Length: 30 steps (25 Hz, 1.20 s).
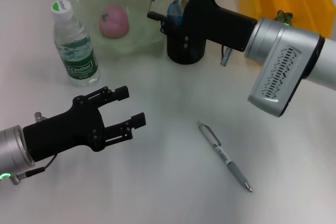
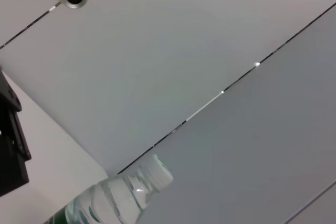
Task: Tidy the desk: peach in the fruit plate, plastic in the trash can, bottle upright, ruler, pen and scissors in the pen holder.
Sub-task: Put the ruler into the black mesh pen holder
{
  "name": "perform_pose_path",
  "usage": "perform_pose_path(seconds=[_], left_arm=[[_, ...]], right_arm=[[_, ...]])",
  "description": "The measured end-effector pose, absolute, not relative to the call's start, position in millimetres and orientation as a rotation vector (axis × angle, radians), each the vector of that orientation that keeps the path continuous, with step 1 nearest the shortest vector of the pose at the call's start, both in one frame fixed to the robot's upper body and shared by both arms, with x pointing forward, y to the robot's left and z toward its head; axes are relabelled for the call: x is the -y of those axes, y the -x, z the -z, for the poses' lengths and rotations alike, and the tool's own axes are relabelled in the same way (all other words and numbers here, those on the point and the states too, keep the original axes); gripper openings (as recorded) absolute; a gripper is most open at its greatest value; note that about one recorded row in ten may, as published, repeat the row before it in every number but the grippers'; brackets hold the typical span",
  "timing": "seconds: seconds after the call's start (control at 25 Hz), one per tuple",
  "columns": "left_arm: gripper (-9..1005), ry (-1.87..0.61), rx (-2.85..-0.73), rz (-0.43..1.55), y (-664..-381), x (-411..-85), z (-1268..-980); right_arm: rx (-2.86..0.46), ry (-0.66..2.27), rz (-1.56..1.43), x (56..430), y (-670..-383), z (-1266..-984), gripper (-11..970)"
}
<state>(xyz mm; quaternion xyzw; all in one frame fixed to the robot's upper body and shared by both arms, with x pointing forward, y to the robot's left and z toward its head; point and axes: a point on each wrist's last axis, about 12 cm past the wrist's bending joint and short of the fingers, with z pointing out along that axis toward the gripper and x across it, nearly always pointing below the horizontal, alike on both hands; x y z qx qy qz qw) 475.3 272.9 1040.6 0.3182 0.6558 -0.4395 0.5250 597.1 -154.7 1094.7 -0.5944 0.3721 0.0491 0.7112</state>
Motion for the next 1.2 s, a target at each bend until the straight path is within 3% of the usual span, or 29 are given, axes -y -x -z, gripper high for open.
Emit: perform_pose_path(seconds=[0.56,1.2], left_arm=[[785,-0.778,-1.564,1.046,-474,-273,-1040],[785,-0.784,-1.556,1.050,-475,-272,-1041]], right_arm=[[-0.887,1.304,-0.155,142,-604,-1097,448],[-1.218,0.904,-0.334,141,-618,-1098,464]])
